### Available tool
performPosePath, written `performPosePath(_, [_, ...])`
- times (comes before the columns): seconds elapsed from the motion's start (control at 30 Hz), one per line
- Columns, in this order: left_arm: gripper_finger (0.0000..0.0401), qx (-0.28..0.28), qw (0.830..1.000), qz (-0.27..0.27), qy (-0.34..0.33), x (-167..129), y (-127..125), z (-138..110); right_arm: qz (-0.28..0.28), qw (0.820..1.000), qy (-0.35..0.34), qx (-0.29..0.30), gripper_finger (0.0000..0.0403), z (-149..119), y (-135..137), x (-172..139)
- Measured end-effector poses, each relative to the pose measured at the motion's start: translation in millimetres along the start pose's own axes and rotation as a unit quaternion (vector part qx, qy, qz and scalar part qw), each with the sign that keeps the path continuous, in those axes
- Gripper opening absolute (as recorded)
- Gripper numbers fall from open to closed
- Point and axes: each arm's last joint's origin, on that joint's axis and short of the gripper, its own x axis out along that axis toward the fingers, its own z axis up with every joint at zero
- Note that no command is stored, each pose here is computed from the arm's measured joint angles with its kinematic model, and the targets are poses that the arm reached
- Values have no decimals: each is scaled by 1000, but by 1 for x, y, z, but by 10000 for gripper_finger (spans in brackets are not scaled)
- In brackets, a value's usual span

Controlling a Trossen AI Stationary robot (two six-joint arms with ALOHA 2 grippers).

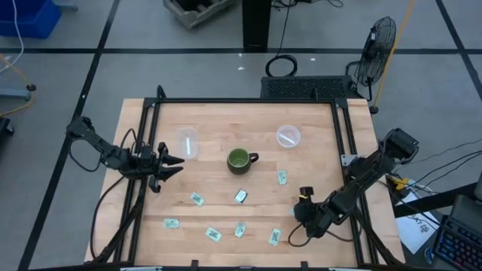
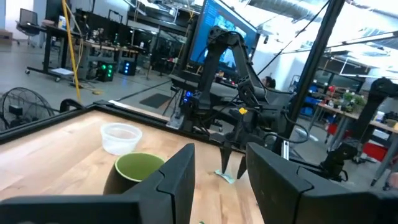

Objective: Pick and place items into bin
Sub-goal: Put the green stevia packet into the right transparent bin

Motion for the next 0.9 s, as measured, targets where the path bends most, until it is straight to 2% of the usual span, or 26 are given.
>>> performPosePath(0.23, [147, 0, 1000, 0, 2, 0, 0, 0, -23, 1000, 17, -10, 196, -5, 4, 13])
performPosePath(0.63, [147, 5, 1000, 1, 6, 1, -1, -2, -23, 999, 28, 31, 106, -6, 2, 17])
performPosePath(0.9, [147, 8, 1000, 0, 5, 1, -1, -1, -32, 999, 25, 30, 56, -3, -3, 19])
